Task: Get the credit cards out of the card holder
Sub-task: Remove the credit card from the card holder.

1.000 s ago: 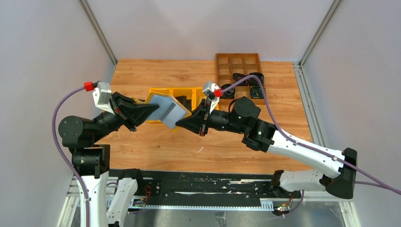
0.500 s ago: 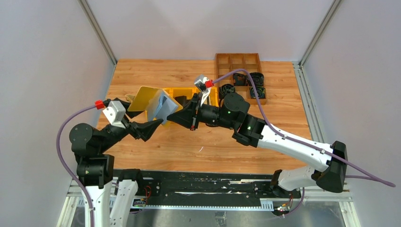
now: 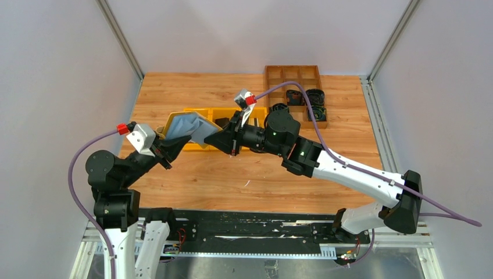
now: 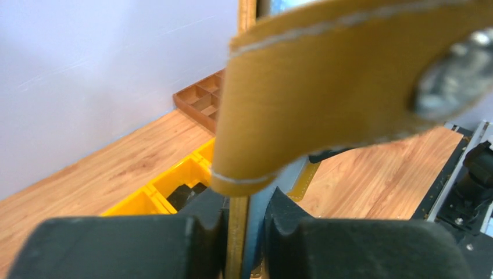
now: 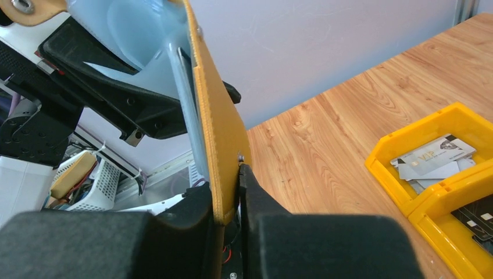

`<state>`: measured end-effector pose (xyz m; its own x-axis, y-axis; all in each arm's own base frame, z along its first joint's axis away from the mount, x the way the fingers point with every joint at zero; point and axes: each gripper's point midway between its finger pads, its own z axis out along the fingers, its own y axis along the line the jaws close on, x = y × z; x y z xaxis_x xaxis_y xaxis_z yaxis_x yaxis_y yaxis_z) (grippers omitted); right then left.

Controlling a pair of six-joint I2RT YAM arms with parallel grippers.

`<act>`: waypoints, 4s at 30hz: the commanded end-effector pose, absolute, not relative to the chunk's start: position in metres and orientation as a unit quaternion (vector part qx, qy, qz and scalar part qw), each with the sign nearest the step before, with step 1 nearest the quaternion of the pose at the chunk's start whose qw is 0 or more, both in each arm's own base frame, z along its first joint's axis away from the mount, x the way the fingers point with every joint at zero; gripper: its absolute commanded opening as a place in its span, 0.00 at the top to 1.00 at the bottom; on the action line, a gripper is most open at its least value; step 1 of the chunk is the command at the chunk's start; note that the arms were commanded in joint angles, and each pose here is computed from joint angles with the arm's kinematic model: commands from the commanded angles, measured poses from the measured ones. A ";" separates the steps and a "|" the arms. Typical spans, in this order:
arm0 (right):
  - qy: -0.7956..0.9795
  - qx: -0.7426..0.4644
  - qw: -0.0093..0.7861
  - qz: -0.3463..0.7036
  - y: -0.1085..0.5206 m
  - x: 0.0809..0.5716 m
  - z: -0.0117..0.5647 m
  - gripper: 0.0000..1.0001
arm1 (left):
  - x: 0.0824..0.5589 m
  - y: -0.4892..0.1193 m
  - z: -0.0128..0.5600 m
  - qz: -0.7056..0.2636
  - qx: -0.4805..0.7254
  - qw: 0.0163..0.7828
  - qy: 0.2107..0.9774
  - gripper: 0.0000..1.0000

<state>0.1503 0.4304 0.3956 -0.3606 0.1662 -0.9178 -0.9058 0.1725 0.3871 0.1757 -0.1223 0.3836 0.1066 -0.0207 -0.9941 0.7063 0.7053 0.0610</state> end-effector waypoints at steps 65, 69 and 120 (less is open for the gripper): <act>0.428 -0.359 0.486 0.672 0.369 0.083 0.454 1.00 | 0.106 -0.172 0.452 -0.573 0.248 0.494 0.605 1.00; 0.416 -0.368 0.475 0.683 0.371 0.077 0.453 1.00 | 0.102 -0.173 0.456 -0.577 0.251 0.491 0.603 1.00; 0.621 -0.363 0.499 0.482 0.423 0.109 0.416 1.00 | 0.160 -0.118 0.398 -0.206 0.314 0.715 0.589 0.10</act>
